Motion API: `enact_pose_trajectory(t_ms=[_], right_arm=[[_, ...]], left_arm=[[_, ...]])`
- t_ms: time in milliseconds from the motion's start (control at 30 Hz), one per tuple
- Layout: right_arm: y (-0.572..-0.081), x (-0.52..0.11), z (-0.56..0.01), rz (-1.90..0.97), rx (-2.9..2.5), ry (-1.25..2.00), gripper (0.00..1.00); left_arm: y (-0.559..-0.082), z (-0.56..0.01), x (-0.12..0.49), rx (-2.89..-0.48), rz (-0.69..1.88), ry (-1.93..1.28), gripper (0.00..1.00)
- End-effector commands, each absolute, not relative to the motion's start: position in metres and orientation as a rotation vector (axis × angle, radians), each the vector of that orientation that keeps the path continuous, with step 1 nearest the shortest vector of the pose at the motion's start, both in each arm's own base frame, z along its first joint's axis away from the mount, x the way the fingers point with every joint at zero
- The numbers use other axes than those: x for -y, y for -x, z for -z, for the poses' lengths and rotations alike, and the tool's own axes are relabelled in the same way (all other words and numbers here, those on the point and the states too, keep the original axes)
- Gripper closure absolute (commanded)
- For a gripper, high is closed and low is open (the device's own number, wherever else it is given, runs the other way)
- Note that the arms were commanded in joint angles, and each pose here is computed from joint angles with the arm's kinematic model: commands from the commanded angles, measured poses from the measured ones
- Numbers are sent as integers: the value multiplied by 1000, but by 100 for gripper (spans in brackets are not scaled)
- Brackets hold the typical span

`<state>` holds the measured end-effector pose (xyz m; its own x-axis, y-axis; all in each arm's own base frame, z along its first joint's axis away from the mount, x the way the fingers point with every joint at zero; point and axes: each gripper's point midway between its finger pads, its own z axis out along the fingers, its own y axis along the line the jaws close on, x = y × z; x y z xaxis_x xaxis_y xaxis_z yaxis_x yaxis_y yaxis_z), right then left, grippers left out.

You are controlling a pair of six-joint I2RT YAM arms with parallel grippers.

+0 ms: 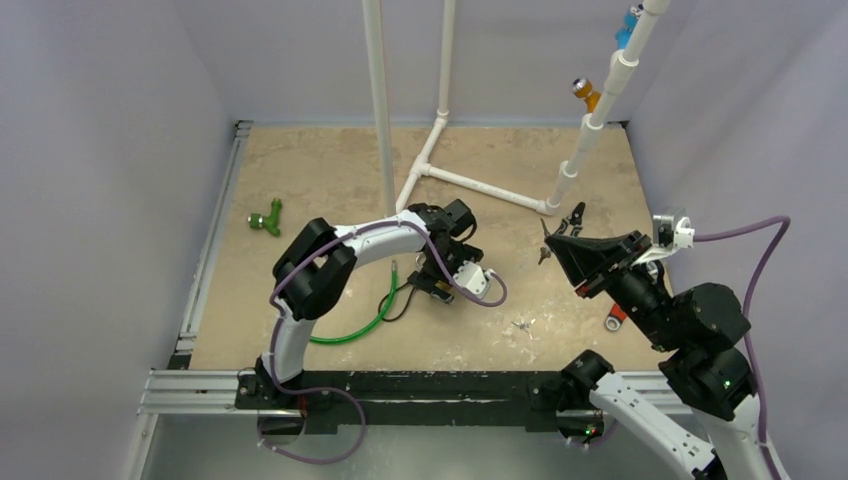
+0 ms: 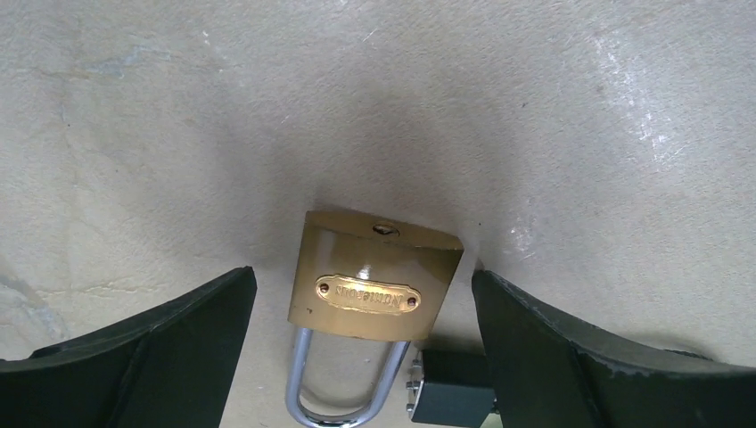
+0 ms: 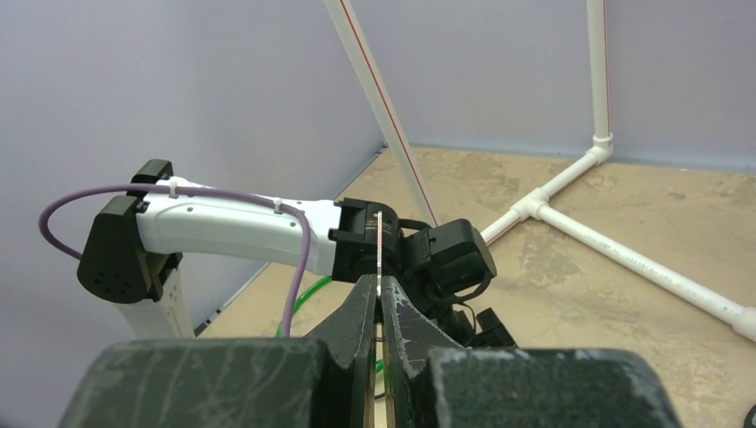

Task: Unlock with the key
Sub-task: Move the lock to the center of the board, then pick up the lock from the center of the board.

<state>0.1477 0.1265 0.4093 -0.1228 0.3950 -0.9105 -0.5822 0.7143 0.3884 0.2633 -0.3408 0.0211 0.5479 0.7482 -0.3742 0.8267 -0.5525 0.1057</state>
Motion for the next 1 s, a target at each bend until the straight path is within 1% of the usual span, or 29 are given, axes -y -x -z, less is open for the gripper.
enact_pose_trajectory(t_ms=[0,100,167,333,467,600,667,767,833,867,933,967], right_arm=[[-148,-125,-424,-828,-1441,169,100],[-149,-126,-426,-830,-1441,174,100],[-148,-126,-426,-834,-1438,173,100],[-147,-125,-428,-837,-1435,167,100],[-147,-125,-429,-835,-1436,170,100],[-148,-127,-429,-836,-1439,174,100],[-149,-127,-430,-836,-1435,175,100],[-150,-128,-432,-837,-1431,176,100],[-151,-128,-432,-834,-1433,178,100],[-151,-129,-432,-832,-1433,179,100],[-151,-129,-433,-832,-1433,181,100],[-152,-129,-433,-831,-1434,182,100]], left_arm=[[-266,-22,342,-1227,371,-2533,7],[-268,-22,343,-1229,358,-2525,8],[-270,-22,346,-1226,357,-2517,10],[-272,-24,353,-1204,375,-2517,22],[-272,-25,355,-1139,376,-2531,37],[-277,-39,363,-1122,364,-2496,60],[-279,-49,366,-1124,357,-2472,66],[-278,-66,368,-1106,356,-2445,72],[-277,-75,368,-1094,357,-2430,83],[-277,-79,369,-1089,359,-2424,87],[-278,-87,369,-1080,348,-2408,100],[-278,-92,370,-1077,341,-2399,100]])
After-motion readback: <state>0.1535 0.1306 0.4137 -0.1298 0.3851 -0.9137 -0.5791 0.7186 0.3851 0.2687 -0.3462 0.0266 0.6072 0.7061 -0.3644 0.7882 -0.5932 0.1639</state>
